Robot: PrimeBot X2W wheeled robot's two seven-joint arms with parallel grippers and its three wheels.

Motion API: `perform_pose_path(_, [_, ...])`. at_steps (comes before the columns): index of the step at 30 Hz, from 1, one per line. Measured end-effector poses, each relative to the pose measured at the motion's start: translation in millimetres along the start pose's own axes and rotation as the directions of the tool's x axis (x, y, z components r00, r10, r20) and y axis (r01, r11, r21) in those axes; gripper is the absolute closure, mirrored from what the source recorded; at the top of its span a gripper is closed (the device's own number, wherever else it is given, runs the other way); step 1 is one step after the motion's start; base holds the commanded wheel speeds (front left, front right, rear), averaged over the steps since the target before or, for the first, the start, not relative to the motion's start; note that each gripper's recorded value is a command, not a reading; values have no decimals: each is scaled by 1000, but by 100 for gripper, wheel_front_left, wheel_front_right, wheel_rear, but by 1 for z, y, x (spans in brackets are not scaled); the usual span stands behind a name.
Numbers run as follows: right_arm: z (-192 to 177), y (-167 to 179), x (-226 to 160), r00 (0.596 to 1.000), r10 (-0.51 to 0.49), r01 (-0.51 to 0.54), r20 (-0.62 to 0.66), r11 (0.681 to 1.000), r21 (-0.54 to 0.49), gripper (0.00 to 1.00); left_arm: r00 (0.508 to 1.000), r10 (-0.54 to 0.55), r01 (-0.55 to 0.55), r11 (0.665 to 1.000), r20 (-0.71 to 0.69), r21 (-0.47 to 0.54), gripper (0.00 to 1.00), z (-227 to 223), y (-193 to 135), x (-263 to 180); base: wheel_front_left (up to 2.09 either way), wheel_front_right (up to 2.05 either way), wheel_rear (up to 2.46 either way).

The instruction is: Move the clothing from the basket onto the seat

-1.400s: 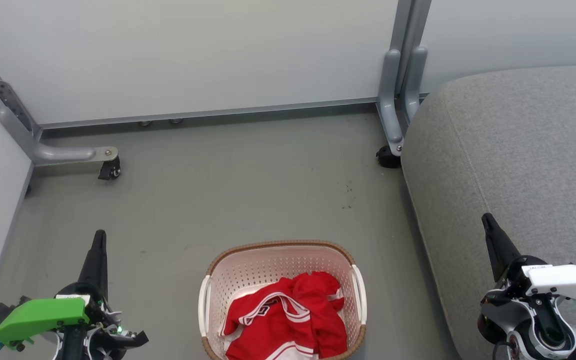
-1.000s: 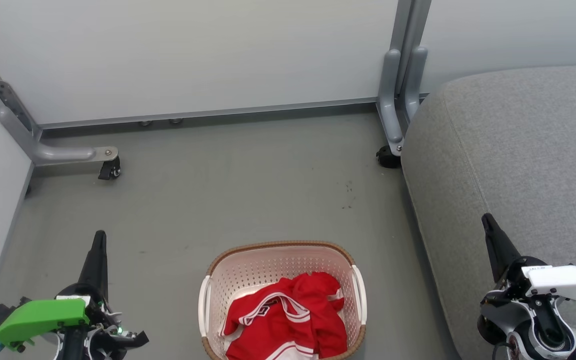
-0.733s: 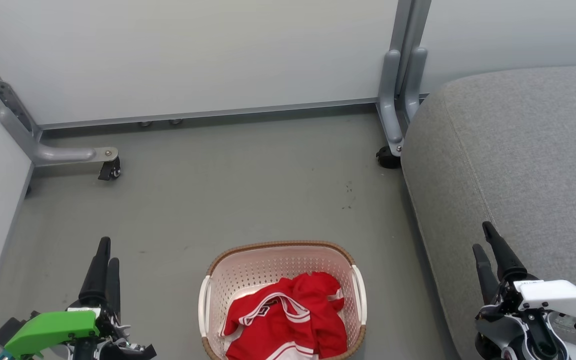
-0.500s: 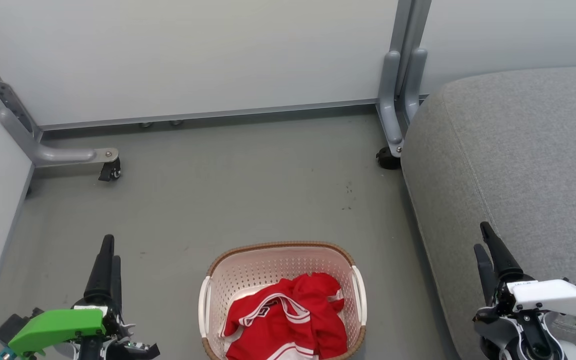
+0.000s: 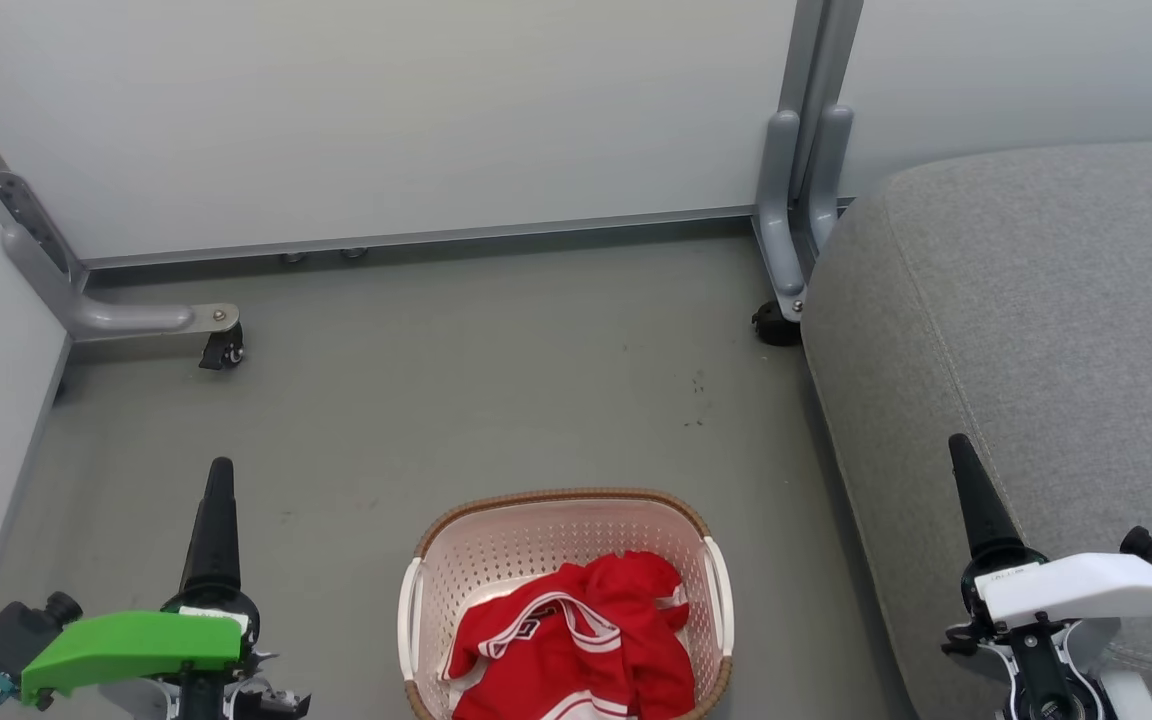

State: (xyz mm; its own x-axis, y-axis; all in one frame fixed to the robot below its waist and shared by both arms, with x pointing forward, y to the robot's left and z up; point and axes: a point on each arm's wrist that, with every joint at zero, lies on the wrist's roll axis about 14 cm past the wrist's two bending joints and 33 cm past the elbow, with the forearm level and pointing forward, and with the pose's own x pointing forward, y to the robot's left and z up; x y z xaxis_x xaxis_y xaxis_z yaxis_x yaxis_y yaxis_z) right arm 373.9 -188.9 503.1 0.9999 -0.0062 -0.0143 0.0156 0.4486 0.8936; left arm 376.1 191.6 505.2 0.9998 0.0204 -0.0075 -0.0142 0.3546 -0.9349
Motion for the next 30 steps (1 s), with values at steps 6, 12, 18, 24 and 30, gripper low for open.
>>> perform_pose_path(6, [-4, 6, -3, 1000, 19, -20, -9, 991, -129, 0, 1000, -15, 14, 986, 6, 169, 0, 0, -10, -1, 0, 0, 0])
perform_pose_path(12, [-10, 13, -4, 999, 47, -51, -24, 965, -256, 0, 1000, -27, 30, 949, -13, 313, 0, -9, -16, -3, 0, 0, 0])
perform_pose_path(18, [-12, 18, -7, 997, 68, -73, -28, 933, -352, 0, 999, -33, 40, 912, -24, 409, 0, -15, -18, -5, 0, 0, 0])
perform_pose_path(24, [-12, 26, -7, 995, 97, -97, -22, 903, -419, 0, 999, -41, 48, 866, -26, 498, 0, -20, -21, -6, 0, 0, 0])
perform_pose_path(30, [-13, 33, -7, 992, 124, -119, -22, 864, -489, 0, 998, -54, 59, 825, -26, 562, 0, -23, -25, -7, 0, 0, 0])
